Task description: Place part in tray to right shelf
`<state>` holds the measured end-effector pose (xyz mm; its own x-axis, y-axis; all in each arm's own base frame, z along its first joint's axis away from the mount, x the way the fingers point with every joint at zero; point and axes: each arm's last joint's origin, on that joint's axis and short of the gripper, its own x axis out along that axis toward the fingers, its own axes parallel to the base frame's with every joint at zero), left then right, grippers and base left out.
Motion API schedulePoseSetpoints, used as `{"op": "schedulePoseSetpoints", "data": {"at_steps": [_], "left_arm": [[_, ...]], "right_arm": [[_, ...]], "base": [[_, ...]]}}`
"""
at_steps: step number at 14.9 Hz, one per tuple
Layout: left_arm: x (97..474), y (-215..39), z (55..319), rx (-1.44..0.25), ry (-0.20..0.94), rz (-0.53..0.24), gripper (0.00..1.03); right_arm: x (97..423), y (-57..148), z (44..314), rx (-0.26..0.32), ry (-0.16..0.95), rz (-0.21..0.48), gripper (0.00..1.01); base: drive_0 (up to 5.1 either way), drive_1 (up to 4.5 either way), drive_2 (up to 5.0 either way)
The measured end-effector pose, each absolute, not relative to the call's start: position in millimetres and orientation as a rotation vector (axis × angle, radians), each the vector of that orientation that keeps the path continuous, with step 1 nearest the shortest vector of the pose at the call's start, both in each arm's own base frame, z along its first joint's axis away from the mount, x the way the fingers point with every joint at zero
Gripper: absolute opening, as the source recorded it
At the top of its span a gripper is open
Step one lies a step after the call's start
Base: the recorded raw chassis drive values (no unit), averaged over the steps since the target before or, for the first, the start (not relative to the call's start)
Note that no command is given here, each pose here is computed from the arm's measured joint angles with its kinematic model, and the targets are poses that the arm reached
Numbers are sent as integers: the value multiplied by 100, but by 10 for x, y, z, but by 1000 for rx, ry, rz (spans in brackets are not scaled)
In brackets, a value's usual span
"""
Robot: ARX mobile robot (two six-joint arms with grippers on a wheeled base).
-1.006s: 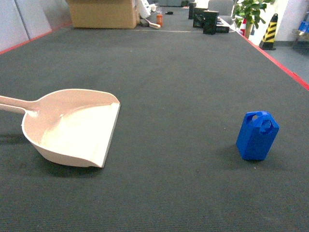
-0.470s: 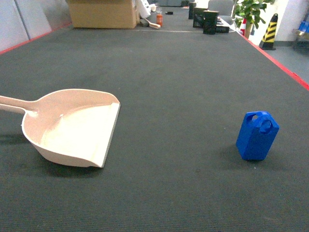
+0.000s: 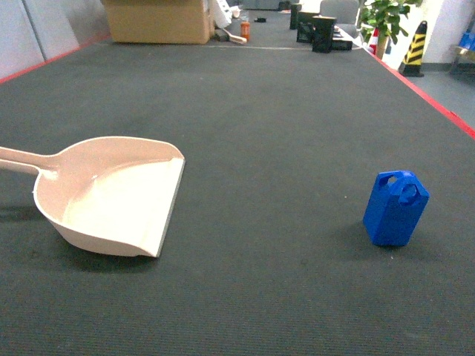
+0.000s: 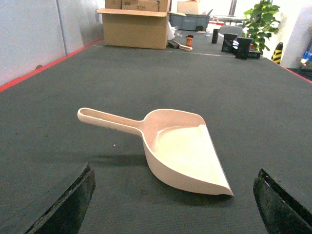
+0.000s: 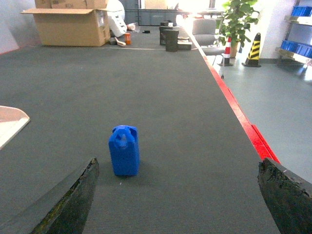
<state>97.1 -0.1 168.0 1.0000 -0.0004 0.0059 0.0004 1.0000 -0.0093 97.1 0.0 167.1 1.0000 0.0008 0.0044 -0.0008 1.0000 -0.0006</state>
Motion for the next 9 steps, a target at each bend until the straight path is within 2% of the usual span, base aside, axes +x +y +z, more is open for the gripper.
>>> {"op": "schedulePoseSetpoints", "data": {"at_steps": [9], "left_arm": [[971,-1,1679,-9,-5,0,98]], "right_arm": [[971,0,1672,-1,-5,1,98]], "base": [[0,0,0]]}}
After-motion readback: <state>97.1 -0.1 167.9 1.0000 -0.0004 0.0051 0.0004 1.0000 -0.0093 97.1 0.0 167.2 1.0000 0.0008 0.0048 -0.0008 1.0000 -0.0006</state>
